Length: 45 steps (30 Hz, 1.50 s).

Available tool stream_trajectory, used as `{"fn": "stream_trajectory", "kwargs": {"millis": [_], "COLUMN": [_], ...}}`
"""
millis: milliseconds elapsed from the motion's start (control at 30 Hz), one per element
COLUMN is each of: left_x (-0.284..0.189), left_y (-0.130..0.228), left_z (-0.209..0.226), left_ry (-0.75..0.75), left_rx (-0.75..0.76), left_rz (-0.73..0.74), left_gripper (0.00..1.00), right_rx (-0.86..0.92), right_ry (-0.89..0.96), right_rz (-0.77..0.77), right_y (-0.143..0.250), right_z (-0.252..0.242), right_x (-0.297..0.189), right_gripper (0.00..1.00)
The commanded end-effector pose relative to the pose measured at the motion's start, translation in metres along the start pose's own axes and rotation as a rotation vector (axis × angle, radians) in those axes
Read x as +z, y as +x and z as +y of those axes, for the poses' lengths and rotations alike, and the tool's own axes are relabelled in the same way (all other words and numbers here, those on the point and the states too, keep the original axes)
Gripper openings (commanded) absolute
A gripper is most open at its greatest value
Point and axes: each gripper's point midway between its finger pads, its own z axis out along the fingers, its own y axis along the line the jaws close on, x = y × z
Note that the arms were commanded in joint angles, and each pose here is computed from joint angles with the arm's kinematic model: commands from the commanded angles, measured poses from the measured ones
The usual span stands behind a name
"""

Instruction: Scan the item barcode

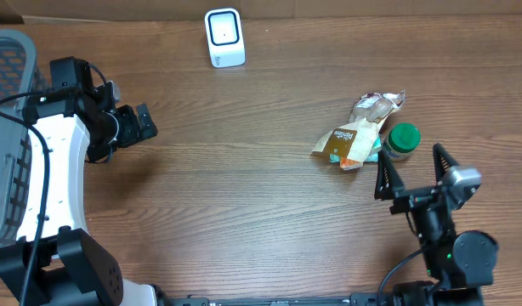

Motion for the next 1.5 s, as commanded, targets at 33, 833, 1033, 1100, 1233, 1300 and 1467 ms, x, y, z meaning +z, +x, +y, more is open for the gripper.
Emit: {"fn": "stream_trajectory", "kwargs": {"millis": [33, 833, 1033, 1100, 1233, 1300, 1467], "left_x": [0.004, 0.004, 0.004, 0.004, 0.004, 0.004, 0.004], "left_y": [0.001, 0.001, 0.001, 0.001, 0.001, 0.001, 0.001], "left_z": [0.000, 0.001, 0.001, 0.001, 0.001, 0.001, 0.001], "left_ry": [-0.003, -0.003, -0.003, -0.003, -0.003, -0.003, -0.003], "left_rx": [-0.003, -0.005, -0.005, -0.005, -0.005, -0.005, -0.005], "left_rz": [0.012, 0.011, 0.011, 0.011, 0.011, 0.011, 0.011], "left_gripper": [1.00, 0.99, 1.00, 1.00, 1.00, 0.99, 1.00], "right_rx": [0.000, 0.008, 0.008, 0.008, 0.008, 0.008, 0.008], "right_ry": [0.007, 0.023, 0.023, 0.023, 0.023, 0.023, 0.023], "right_rz": [-0.028, 0.069, 0.070, 0.070, 0.070, 0.070, 0.070], "right_y": [0.028, 0.100, 0.100, 0.100, 0.100, 0.100, 0.100], "right_z": [-0.006, -0.018, -0.018, -0.018, -0.018, -0.018, -0.018], "right_x": [-0.006, -0.009, -0.009, -0.009, -0.009, -0.009, -0.009], "right_gripper": [1.00, 1.00, 1.00, 1.00, 1.00, 1.00, 1.00]}}
